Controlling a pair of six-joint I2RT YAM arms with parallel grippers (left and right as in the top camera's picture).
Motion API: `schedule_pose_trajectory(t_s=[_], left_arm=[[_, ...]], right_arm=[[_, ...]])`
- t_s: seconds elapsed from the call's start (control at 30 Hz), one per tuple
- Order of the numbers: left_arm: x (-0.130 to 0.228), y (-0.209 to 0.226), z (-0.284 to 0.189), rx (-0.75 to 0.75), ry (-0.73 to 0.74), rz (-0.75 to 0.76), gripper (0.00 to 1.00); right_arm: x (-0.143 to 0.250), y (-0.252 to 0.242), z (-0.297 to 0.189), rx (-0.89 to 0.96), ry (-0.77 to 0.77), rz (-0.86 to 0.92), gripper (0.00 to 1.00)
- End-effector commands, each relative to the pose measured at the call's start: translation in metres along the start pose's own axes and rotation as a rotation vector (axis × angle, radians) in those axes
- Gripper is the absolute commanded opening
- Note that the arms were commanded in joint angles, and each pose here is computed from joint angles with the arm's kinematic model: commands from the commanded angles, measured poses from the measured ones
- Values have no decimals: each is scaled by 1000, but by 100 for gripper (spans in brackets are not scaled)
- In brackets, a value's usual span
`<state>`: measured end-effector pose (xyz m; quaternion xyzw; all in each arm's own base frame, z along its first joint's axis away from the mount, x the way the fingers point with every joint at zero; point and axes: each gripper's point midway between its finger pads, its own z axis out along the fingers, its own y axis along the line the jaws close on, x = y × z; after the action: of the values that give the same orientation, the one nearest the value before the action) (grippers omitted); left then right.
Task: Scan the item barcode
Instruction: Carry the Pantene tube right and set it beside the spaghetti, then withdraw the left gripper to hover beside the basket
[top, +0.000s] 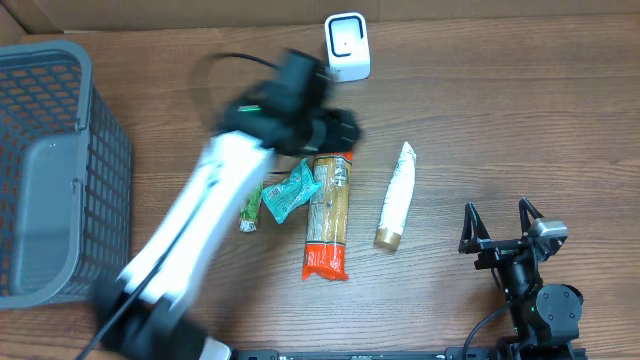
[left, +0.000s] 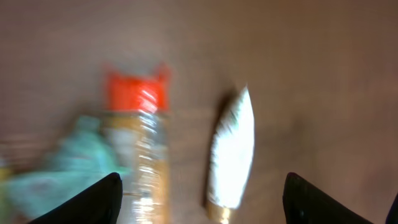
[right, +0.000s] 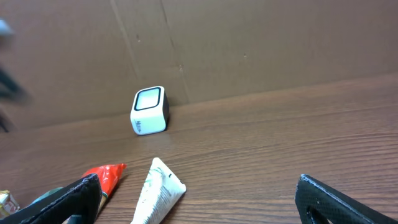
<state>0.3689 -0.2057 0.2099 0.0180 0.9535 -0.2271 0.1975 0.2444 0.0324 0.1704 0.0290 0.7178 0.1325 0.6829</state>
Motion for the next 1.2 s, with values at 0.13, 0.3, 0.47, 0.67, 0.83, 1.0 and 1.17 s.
schedule_pose_trajectory(t_s=[0.13,0.3,0.47,0.67,0.83,1.0,1.17], left_arm=[[4,104,-134,-374,-178,-16,72],[23,118,-167,-447,-178,39,73],[37,119,-190,-487,-199,72,73],[48,108,-223,-479,-302,118,76],[49,106,-229,-475,-324,121,100],[48,106,-222,-466,-300,116,100],[44,109,-210,-464,-259,111,100]], right_arm=[[1,0,0,2,-5,-1,100],[1,0,0,2,-5,-1,100],[1,0,0,2,-5,-2,100],[1,0,0,2,-5,-2,100],[1,0,0,2,-5,-2,100],[1,0,0,2,-5,-2,100],[1,0,0,2,-5,-2,100]])
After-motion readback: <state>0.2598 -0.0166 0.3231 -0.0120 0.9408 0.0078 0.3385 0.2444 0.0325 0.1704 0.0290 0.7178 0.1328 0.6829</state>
